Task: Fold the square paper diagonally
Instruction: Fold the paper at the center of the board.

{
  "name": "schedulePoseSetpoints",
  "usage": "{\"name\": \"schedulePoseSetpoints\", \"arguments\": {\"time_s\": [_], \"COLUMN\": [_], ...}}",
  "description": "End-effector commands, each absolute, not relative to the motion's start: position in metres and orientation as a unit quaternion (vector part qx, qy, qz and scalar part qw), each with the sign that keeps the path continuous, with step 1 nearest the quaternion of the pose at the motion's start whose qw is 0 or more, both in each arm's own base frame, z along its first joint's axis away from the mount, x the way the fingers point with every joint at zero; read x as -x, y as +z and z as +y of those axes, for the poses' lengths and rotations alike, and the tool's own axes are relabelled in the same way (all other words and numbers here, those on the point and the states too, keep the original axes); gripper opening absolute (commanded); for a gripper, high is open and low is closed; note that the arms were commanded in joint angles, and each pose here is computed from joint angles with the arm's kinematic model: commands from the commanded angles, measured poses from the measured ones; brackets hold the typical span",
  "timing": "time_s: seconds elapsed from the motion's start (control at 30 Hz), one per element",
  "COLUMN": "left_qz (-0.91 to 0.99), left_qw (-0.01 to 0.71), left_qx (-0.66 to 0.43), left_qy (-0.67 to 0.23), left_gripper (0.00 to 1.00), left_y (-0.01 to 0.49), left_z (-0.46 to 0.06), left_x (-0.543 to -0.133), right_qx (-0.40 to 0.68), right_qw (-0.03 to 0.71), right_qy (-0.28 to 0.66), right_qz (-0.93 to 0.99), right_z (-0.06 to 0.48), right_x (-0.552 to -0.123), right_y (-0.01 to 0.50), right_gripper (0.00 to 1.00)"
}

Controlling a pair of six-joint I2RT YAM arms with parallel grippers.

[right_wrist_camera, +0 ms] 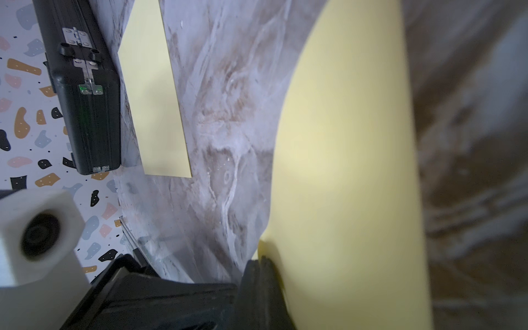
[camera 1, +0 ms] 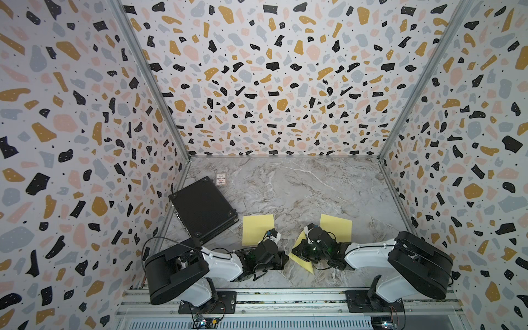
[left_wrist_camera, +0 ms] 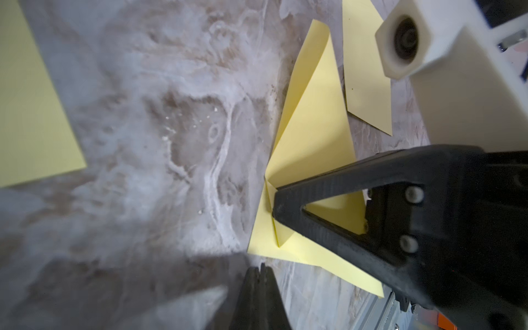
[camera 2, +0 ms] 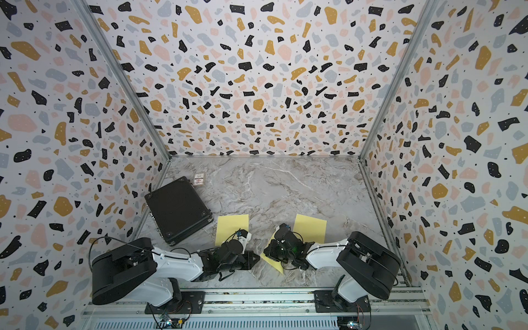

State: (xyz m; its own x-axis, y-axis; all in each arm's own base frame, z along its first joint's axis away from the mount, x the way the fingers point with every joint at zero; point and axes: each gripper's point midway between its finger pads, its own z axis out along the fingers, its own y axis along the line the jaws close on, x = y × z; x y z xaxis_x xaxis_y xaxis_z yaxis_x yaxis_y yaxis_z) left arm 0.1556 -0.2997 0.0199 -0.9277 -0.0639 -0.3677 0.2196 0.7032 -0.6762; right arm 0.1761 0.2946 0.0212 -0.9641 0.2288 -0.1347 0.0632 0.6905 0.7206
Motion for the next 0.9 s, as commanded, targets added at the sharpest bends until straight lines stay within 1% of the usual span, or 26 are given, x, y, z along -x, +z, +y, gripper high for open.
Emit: {"name": "schedulePoseSetpoints", "arguments": {"time_s": [0.0, 0.3, 0.47, 0.87], "left_qz": [0.891, 0.889, 0.891, 0.885], "left_qw": [0.190, 0.193, 0.183, 0.181], "left_qx": [-0.036, -0.024, -0.046, -0.056], "left_qy": [-0.411, -0.414, -0.413, -0.426], "left_gripper": [0.00, 0.00, 0.00, 0.00], "left_y": [0.030, 0.026, 0.029, 0.030], "left_z": [-0.311, -0.305, -0.313, -0.320], "left_x": [-0.163, -0.169, -0.167, -0.167], "right_qx": [-0.082, -0.084, -0.084, -0.084], "right_qw": [0.097, 0.101, 0.100, 0.100], "right_qy": [0.345, 0.342, 0.341, 0.342], "right_qz": [0.930, 0.930, 0.931, 0.931], "right_z": [0.281, 0.279, 0.278, 0.279], "right_x": [-0.169, -0.170, -0.170, -0.170], "right_y": [0.009, 0.011, 0.011, 0.013], "right_gripper": [0.00, 0.00, 0.00, 0.00]}}
